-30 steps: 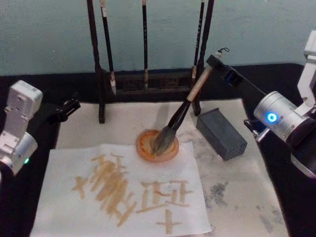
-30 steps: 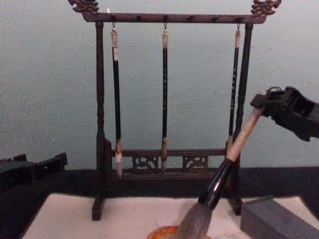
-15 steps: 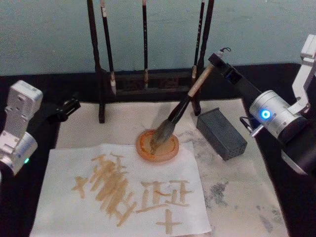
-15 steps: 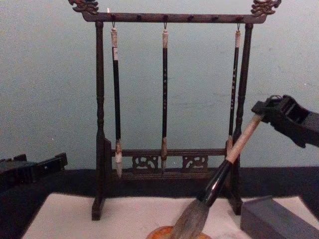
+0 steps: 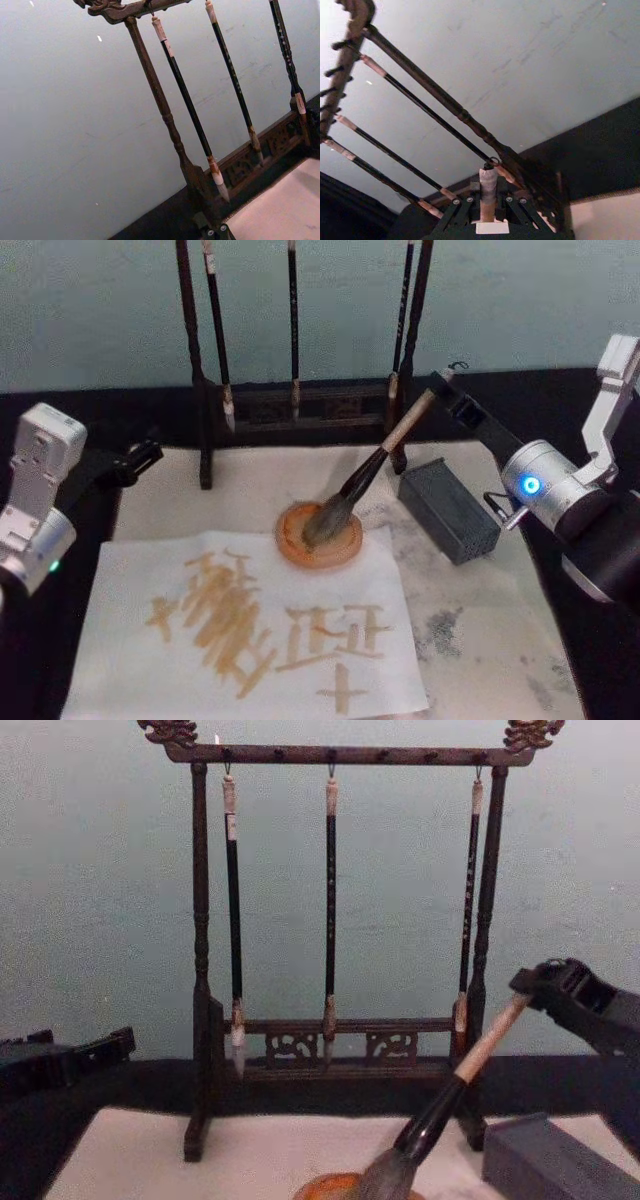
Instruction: Pick up the brush from the inkstone, write on the paper, then place the brush back to its original position.
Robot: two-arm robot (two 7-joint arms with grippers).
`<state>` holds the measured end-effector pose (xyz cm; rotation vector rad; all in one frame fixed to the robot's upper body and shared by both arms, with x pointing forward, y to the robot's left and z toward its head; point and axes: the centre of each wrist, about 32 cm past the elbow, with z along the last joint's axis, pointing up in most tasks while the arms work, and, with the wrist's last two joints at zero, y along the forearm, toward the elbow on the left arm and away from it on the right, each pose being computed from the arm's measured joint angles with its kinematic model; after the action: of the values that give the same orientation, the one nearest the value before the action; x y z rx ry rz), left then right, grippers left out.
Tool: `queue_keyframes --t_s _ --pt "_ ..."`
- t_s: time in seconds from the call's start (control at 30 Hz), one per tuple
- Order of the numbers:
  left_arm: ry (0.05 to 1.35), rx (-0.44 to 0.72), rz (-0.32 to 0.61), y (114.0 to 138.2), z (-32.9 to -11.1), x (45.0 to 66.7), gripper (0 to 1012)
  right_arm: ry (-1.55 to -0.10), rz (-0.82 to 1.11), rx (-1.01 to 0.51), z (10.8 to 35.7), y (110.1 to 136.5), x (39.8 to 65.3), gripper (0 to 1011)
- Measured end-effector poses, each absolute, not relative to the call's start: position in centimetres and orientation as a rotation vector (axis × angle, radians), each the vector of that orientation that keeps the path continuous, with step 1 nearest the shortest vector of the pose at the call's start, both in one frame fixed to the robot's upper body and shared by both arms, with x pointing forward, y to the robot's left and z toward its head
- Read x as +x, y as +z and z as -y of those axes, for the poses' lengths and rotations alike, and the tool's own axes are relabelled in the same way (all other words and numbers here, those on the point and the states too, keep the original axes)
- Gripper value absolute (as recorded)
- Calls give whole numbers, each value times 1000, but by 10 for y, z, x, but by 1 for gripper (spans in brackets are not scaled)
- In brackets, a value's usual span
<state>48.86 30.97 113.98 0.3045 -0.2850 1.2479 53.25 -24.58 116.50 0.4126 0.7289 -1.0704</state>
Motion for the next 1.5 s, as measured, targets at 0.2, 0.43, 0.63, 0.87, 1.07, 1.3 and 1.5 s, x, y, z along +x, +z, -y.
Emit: queue_keyframes --t_s 0.2,0.43,0.63,0.87,1.07,1.3,1.5 --pt "1248 304 285 1140 -310 489 1000 -1091 -744 399 249 1160 534 200" --pt "1248 304 285 1140 -310 489 1002 -1113 -757 384 253 1156 534 204" --pt "1248 305 285 1140 -310 489 1002 -1134 -766 372 257 1154 531 204" --pt "1248 304 285 1140 -310 489 1000 -1156 -765 360 259 1155 527 205" --pt "1248 304 285 1140 -310 489 1002 -1182 -768 348 261 1155 523 205" --pt "1248 304 285 1140 -310 489 1002 -1215 -783 328 264 1153 519 206" --pt "1248 304 285 1140 -310 489 1002 -1253 -808 286 268 1151 515 208"
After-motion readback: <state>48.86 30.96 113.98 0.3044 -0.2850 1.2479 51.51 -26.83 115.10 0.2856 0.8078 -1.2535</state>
